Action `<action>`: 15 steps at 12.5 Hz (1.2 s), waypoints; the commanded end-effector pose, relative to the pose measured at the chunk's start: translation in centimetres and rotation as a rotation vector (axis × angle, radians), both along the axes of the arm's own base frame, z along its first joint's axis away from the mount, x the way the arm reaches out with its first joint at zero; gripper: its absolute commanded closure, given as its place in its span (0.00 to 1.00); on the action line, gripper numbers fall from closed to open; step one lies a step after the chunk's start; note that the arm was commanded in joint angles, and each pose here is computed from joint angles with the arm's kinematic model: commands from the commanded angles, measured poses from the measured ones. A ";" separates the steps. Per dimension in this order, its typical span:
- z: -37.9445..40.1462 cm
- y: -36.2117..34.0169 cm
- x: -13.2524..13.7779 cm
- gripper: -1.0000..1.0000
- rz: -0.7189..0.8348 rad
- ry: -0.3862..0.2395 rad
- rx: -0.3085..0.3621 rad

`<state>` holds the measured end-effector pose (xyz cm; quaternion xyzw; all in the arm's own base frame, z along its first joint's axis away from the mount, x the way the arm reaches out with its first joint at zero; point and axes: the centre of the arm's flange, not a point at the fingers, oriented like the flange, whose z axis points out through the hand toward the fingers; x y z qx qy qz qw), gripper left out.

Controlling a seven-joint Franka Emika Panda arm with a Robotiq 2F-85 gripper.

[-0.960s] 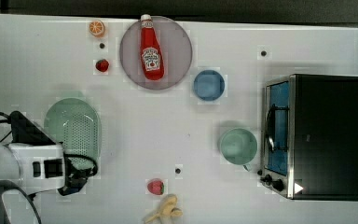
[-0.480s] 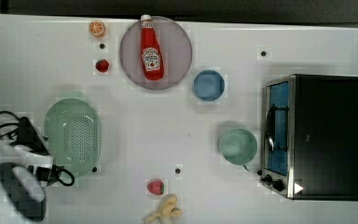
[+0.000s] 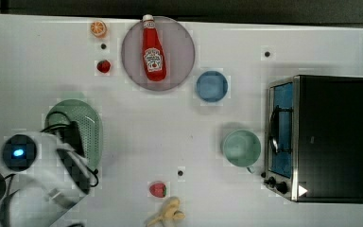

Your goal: Drag strainer left to right.

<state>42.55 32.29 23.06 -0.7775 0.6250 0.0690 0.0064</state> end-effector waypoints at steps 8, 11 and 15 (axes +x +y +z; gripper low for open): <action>-7.3 -2.7 1.9 0.00 -0.178 -0.025 -0.005; -7.4 -3.8 2.2 0.00 -0.195 -0.023 -0.016; -7.5 -7.5 2.9 0.00 -0.229 -0.028 -0.045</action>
